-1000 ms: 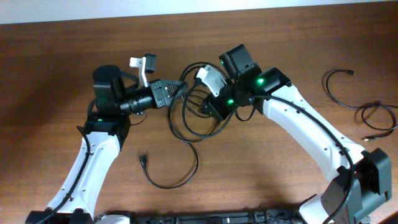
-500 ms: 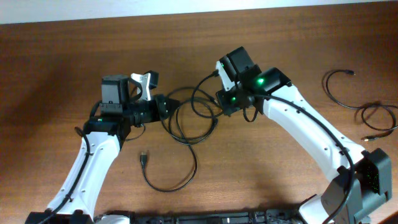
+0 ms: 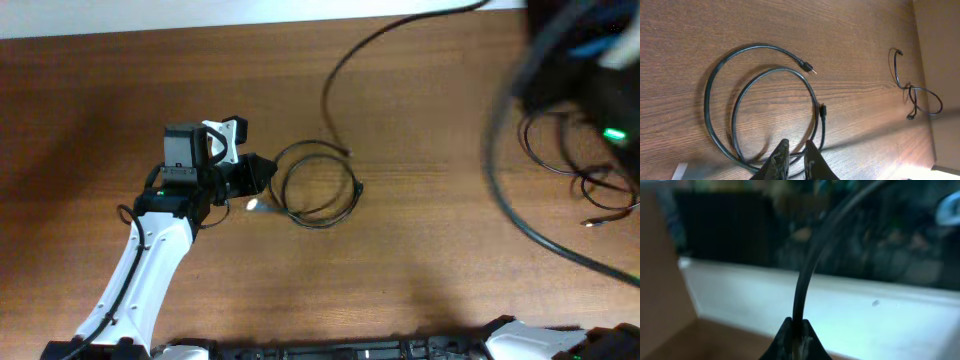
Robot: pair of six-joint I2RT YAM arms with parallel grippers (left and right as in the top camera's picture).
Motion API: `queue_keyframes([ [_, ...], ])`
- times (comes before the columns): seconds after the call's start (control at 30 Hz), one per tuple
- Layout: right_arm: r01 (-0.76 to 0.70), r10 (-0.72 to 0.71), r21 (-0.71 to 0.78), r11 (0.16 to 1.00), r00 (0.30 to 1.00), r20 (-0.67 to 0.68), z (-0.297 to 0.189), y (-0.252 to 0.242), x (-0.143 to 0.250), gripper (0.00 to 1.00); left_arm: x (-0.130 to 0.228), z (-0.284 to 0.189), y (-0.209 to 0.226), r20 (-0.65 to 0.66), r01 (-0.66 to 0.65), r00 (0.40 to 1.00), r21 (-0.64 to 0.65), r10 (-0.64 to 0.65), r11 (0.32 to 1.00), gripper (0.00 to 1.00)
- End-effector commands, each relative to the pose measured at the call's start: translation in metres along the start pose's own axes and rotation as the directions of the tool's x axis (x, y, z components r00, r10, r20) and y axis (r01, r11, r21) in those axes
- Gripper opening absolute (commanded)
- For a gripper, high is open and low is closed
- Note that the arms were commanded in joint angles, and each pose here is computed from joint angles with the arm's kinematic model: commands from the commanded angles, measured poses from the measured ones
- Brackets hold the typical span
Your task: Untangle cables
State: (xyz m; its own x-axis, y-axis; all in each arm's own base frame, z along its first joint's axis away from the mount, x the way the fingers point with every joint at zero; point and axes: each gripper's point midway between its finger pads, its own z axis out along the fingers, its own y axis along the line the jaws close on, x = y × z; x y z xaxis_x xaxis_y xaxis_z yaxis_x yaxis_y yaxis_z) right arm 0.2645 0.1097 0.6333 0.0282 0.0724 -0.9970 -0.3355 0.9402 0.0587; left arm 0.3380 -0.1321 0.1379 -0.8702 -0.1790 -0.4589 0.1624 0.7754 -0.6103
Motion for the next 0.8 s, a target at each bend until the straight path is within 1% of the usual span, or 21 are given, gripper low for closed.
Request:
queue_keyframes([
  [0.0, -0.023, 0.009, 0.276, 0.961, 0.999, 0.051, -0.014, -0.049, -0.013, 0.04, -0.003, -0.004, -0.002, 0.016, -0.03, 0.999, -0.005, 0.03, 1.0, 0.12],
  [0.03, -0.029, 0.011, 0.375, 0.927, 0.999, 0.051, -0.021, -0.066, -0.012, 0.04, -0.003, -0.004, -0.002, 0.016, -0.03, 0.999, -0.005, 0.03, 1.0, 0.12],
  [0.07, -0.02, 0.003, 0.513, 0.858, 0.999, 0.034, -0.029, -0.089, -0.007, 0.04, -0.003, -0.004, -0.002, 0.016, -0.03, 0.999, -0.005, 0.03, 1.0, 0.12],
  [0.13, 0.022, -0.014, 0.68, 0.732, 1.0, -0.018, -0.039, -0.117, 0.004, 0.04, -0.003, -0.004, -0.002, 0.016, -0.03, 0.999, -0.005, 0.03, 1.0, 0.12],
  [0.17, 0.051, -0.022, 0.735, 0.676, 0.999, -0.05, -0.042, -0.125, 0.01, 0.04, -0.003, -0.004, -0.002, 0.016, -0.03, 0.999, -0.005, 0.03, 1.0, 0.12],
  [0.2, 0.109, -0.034, 0.785, 0.609, 0.993, -0.112, -0.041, -0.134, 0.021, 0.04, -0.003, -0.004, -0.002, 0.016, -0.03, 0.999, -0.005, 0.03, 1.0, 0.12],
  [0.27, 0.181, -0.025, 0.804, 0.567, 0.979, -0.203, -0.031, -0.143, 0.042, 0.04, -0.003, -0.004, -0.002, 0.015, -0.029, 0.999, -0.005, 0.03, 1.0, 0.11],
  [0.3, 0.193, 0.028, 0.825, 0.531, 0.969, -0.244, -0.025, -0.156, 0.063, 0.04, -0.002, -0.004, -0.002, 0.013, -0.028, 1.0, -0.005, 0.028, 1.0, 0.12],
  [0.33, 0.2, 0.078, 0.818, 0.539, 0.955, -0.285, -0.016, -0.167, 0.081, 0.04, -0.002, -0.004, -0.002, 0.01, -0.026, 1.0, -0.006, 0.026, 1.0, 0.11],
  [0.4, 0.191, 0.199, 0.77, 0.608, 0.903, -0.381, 0.004, -0.188, 0.123, 0.04, 0.0, -0.004, -0.001, 0.004, -0.026, 1.0, -0.008, 0.026, 1.0, 0.11],
  [0.43, 0.176, 0.255, 0.757, 0.629, 0.873, -0.415, 0.008, -0.2, 0.141, 0.04, 0.0, -0.004, -0.001, 0.002, -0.036, 0.999, -0.008, 0.036, 0.999, 0.1],
  [0.47, 0.158, 0.327, 0.758, 0.633, 0.833, -0.446, 0.008, -0.218, 0.161, 0.04, 0.001, -0.004, -0.001, 0.0, -0.035, 0.999, -0.009, 0.035, 0.999, 0.1],
  [0.5, 0.143, 0.371, 0.761, 0.632, 0.807, -0.46, 0.007, -0.229, 0.172, 0.04, 0.001, -0.004, -0.001, 0.0, -0.034, 0.999, -0.009, 0.035, 0.999, 0.1],
  [0.53, 0.127, 0.424, 0.77, 0.625, 0.773, -0.472, 0.004, -0.242, 0.186, 0.04, 0.001, -0.004, -0.001, 0.001, -0.034, 0.999, -0.009, 0.034, 0.999, 0.1],
  [0.57, 0.109, 0.5, 0.791, 0.601, 0.722, -0.479, -0.004, -0.262, 0.205, 0.04, 0.001, -0.004, -0.001, 0.001, -0.035, 0.999, -0.009, 0.035, 0.999, 0.1],
  [0.67, 0.113, 0.673, 0.867, 0.485, 0.584, -0.453, -0.039, -0.316, 0.251, 0.04, 0.001, -0.004, -0.001, 0.001, -0.035, 0.999, -0.009, 0.035, 0.999, 0.1],
  [0.7, 0.098, 0.714, 0.879, 0.466, 0.545, -0.439, -0.044, -0.328, 0.265, 0.04, 0.001, -0.004, -0.001, 0.001, -0.035, 0.999, -0.009, 0.035, 0.999, 0.1],
  [0.73, 0.053, 0.751, 0.884, 0.465, 0.504, -0.426, -0.046, -0.332, 0.277, 0.13, 0.001, -0.004, -0.001, 0.001, -0.035, 0.999, -0.009, 0.035, 0.999, 0.1],
  [0.77, 0.02, 0.776, 0.885, 0.464, 0.473, -0.418, -0.046, -0.333, 0.286, 0.36, 0.001, -0.004, -0.001, 0.001, -0.035, 0.999, -0.009, 0.035, 0.999, 0.1],
])
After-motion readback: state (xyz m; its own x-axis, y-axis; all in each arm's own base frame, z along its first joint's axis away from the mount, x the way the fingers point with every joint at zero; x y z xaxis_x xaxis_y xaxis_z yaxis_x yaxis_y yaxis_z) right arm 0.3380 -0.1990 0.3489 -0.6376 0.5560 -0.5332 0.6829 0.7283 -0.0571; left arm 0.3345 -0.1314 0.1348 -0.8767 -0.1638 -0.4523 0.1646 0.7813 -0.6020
